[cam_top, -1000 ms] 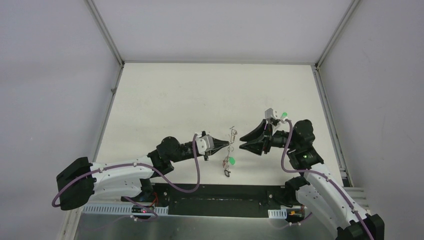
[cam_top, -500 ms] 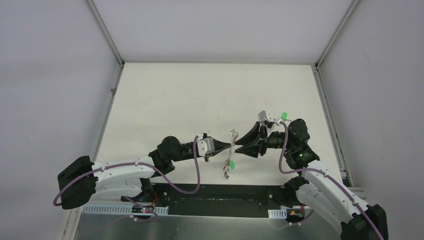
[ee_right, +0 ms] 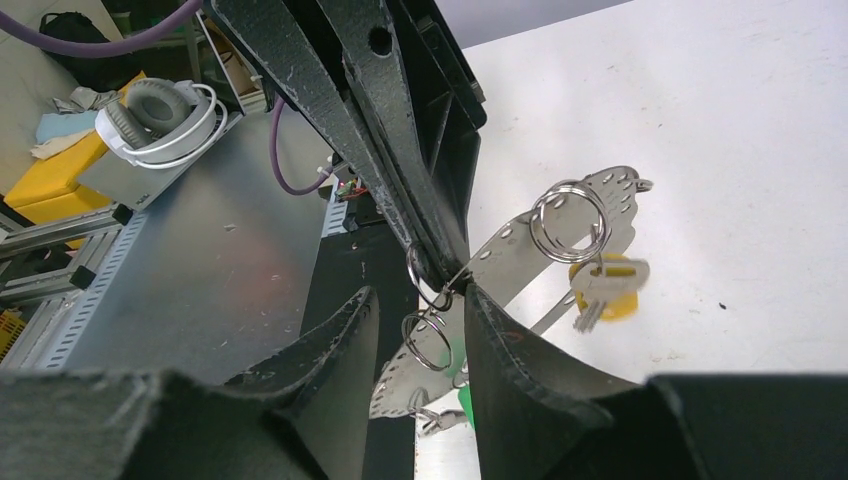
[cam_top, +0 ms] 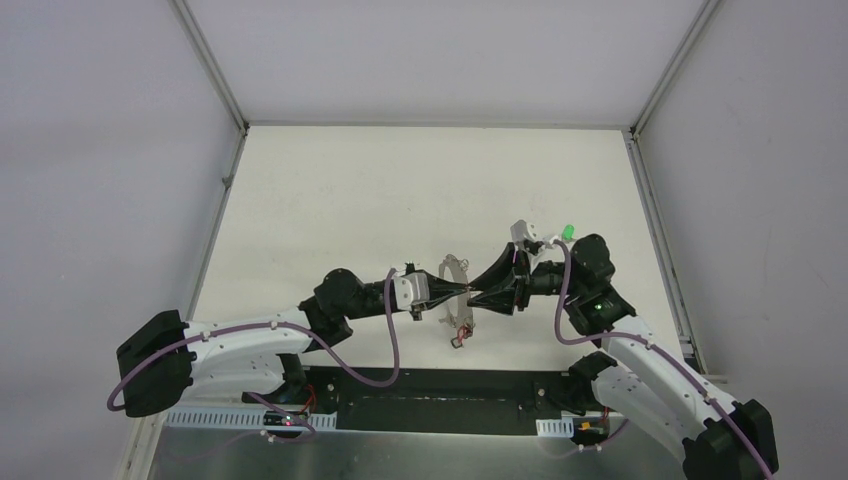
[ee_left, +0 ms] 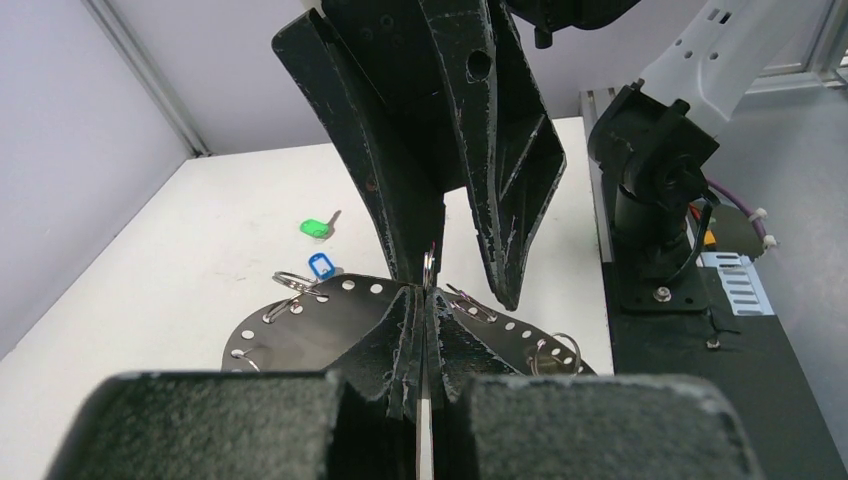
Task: Put the keys on the keyring
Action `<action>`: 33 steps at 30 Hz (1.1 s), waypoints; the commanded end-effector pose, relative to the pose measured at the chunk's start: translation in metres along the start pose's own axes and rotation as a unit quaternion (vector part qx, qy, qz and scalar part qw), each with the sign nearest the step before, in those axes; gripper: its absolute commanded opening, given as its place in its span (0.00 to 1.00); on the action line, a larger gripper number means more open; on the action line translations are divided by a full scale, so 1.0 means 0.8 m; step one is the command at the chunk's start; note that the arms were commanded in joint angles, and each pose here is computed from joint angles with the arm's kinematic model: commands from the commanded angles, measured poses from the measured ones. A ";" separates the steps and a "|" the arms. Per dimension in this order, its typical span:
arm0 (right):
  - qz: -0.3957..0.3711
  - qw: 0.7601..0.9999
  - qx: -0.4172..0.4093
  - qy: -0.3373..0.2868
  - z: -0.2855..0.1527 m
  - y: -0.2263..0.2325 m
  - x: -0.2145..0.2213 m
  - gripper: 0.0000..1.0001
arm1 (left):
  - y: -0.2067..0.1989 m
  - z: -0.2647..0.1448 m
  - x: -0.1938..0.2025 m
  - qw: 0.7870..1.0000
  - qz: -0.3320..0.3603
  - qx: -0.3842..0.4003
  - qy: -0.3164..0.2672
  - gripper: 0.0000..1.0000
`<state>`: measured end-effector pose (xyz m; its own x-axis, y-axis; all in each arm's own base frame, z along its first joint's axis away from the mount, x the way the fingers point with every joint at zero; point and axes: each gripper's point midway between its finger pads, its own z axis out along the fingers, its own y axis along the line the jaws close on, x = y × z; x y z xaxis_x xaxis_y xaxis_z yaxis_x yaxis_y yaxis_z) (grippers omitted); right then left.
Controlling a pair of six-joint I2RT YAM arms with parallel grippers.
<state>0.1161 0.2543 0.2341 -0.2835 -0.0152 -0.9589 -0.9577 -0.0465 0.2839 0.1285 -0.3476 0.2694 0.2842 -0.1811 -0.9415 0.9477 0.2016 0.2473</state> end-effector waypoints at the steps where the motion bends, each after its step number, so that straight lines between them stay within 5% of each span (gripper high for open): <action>1: -0.056 0.998 -0.024 -0.018 0.003 0.014 -0.035 0.39 | 0.003 0.014 -0.050 0.998 0.008 0.006 -0.061 0.00; 15: -0.067 0.997 -0.023 -0.022 -0.003 0.028 -0.042 0.40 | 0.011 0.008 -0.044 0.999 -0.007 -0.017 -0.046 0.00; 16: -0.145 0.989 0.021 -0.032 -0.004 0.004 -0.050 0.19 | 0.011 0.007 -0.044 0.999 -0.007 -0.019 -0.046 0.00; 17: -0.157 0.987 0.030 -0.032 -0.005 0.000 -0.051 0.19 | 0.012 0.007 -0.045 0.999 -0.008 -0.021 -0.046 0.00; 23: -0.162 0.986 0.029 -0.028 -0.007 0.003 -0.047 0.34 | 0.012 0.004 -0.047 0.998 -0.010 -0.025 -0.050 0.00; 33: -0.162 0.986 0.016 -0.022 -0.005 0.004 -0.041 0.21 | 0.011 0.004 -0.052 0.998 -0.016 -0.023 -0.063 0.00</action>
<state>0.1231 0.2486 0.2489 -0.0405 0.0116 -0.9991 -0.9991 0.0100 0.0406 0.1297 -0.3469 0.2726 0.2369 -0.1920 -0.9524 0.9566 0.2173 0.1941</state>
